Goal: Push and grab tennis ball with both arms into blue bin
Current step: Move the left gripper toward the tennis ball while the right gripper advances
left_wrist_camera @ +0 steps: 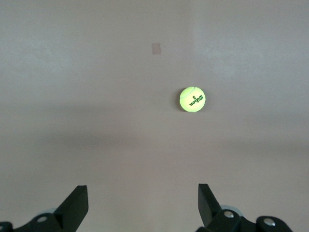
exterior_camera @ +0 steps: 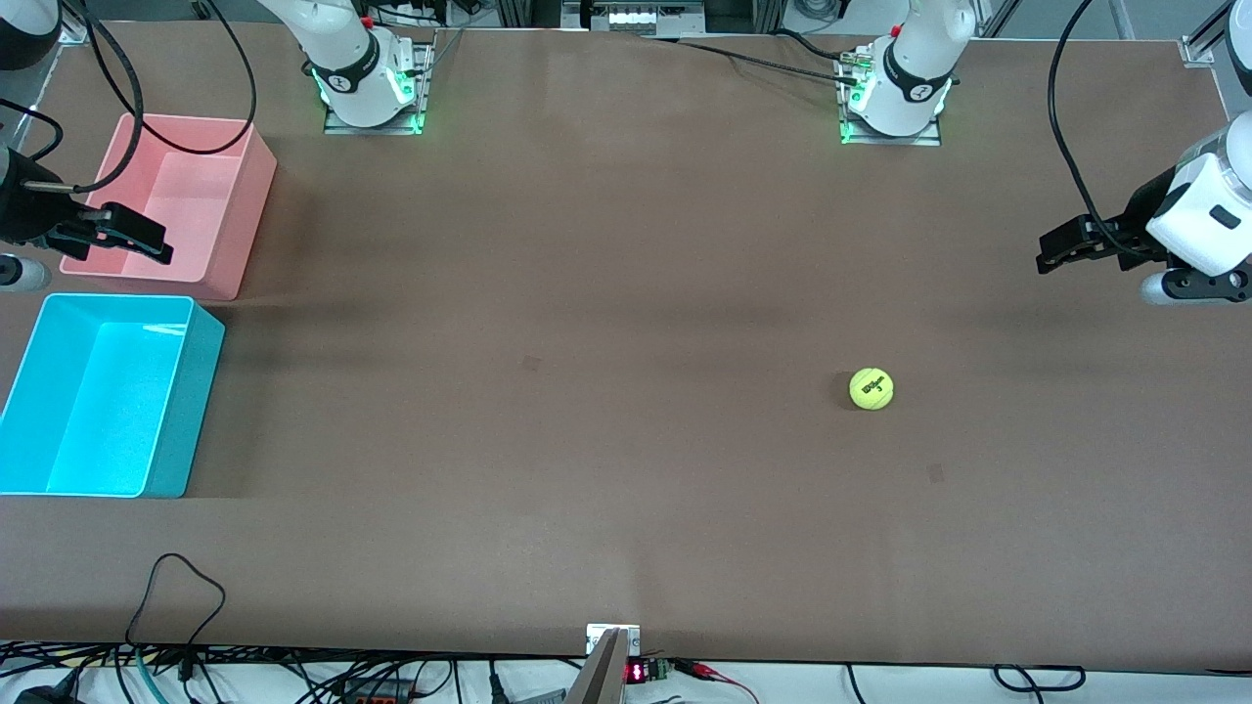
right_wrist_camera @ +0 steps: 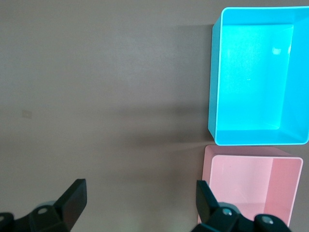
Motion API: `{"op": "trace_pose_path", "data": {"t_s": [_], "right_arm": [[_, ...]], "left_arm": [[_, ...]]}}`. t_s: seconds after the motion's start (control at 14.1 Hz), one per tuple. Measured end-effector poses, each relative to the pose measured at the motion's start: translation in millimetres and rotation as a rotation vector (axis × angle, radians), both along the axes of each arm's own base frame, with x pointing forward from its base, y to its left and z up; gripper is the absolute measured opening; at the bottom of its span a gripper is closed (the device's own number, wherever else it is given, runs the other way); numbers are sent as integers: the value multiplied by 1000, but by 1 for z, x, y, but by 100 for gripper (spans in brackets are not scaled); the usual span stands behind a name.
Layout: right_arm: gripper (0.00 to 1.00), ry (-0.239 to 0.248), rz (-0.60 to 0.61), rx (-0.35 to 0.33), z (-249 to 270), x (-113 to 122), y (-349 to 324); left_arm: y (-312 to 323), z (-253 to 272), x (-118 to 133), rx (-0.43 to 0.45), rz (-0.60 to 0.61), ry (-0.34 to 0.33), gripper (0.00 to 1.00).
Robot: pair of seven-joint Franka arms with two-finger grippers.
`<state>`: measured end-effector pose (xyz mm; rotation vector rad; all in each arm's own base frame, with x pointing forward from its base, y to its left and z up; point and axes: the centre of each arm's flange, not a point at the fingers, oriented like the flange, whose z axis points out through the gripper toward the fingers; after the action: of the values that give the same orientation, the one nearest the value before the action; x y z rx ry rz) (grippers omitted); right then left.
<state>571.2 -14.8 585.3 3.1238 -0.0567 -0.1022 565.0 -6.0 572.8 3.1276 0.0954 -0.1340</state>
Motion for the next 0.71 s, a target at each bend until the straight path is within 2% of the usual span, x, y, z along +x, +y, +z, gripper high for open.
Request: {"op": "trace_pose_path", "data": {"t_s": [0.28, 0.57, 0.71], "right_arm": [[100, 0, 0, 0, 0, 0, 0], [100, 0, 0, 0, 0, 0, 0], [100, 0, 0, 0, 0, 0, 0]], "left_arm": [[0, 0, 0, 0, 0, 0, 100], [1, 1, 5, -1, 2, -36, 100], [3, -6, 6, -2, 2, -19, 100]]}}
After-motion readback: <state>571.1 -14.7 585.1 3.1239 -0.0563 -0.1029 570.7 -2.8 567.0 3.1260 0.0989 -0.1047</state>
